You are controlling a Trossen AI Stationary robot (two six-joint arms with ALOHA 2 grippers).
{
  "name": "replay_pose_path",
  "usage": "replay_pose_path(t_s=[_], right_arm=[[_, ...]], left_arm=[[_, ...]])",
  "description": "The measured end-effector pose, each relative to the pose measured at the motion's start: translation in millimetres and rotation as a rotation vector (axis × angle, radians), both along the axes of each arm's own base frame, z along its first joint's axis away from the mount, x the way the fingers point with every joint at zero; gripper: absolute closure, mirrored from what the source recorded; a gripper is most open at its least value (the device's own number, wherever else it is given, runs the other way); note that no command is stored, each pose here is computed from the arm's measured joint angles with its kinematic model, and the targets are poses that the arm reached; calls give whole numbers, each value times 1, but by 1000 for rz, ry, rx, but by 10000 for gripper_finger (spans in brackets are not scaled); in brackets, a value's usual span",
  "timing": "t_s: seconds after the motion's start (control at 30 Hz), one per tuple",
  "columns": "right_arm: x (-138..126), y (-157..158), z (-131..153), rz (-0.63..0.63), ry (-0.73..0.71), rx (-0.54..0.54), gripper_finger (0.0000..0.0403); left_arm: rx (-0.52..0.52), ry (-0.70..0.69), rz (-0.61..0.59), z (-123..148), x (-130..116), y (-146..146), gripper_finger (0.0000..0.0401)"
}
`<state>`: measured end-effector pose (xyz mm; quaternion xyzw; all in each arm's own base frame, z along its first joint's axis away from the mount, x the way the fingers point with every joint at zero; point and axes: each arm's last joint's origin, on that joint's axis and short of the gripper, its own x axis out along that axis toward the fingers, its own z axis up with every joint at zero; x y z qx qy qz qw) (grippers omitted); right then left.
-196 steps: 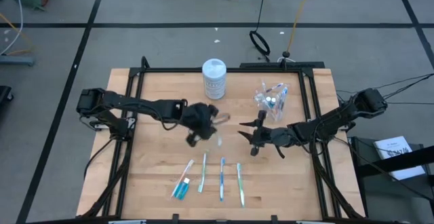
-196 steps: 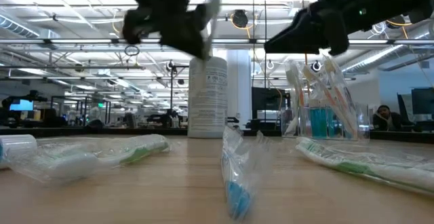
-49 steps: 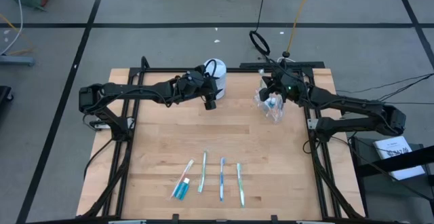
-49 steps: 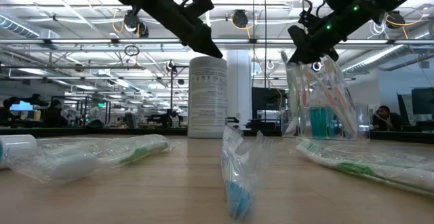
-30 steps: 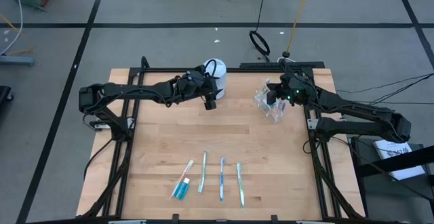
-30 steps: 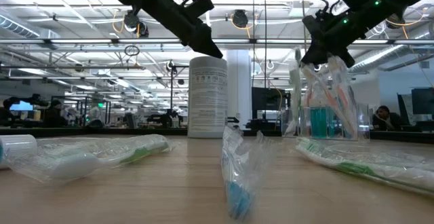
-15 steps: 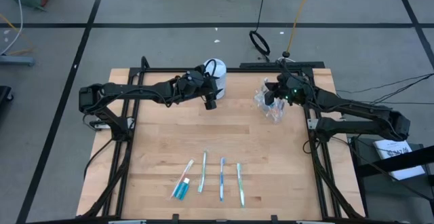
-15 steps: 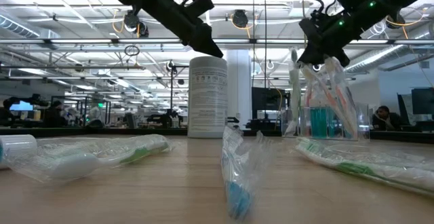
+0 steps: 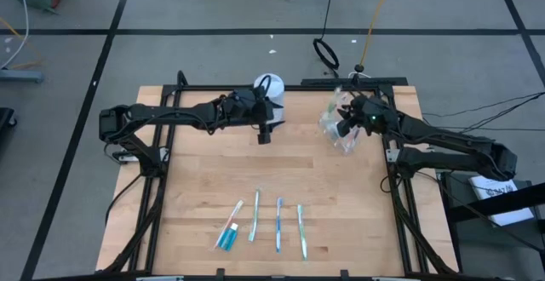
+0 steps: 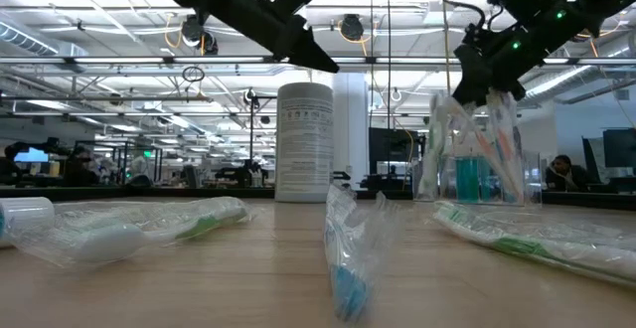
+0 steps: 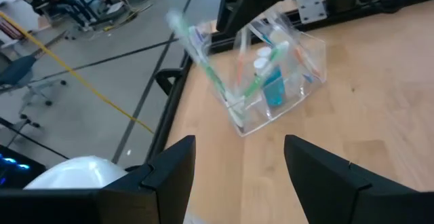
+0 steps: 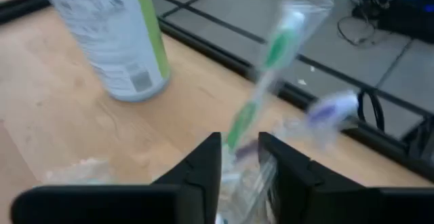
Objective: Pick & Place toothbrushing station
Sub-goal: Put the green toothbrush into the transparent organizer, then adjust the orange toothbrush in the transparent organizer
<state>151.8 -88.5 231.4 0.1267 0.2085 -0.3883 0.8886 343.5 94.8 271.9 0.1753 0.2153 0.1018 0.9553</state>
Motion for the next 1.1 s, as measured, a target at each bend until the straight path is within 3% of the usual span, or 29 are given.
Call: replay_pose_path(t_s=[0.2,0.43,0.57,0.7,1.0,1.1], right_arm=[[-4,2,11,14,-52,-57,277],[-12,7,25,63,-72,-194,272],[-13,13,38,240,-133,-289,278],[-6,24,37,453,-199,-203,288],[7,56,12,638,-51,10,318],[9,64,10,633,-27,15,326]], left_arm=[[8,-24,9,2,1,1,169],[9,-31,9,3,1,1,169],[10,-31,9,3,1,1,169],[10,-30,9,3,1,1,169],[-7,-36,17,3,1,1,169],[-6,-36,16,3,1,1,169]])
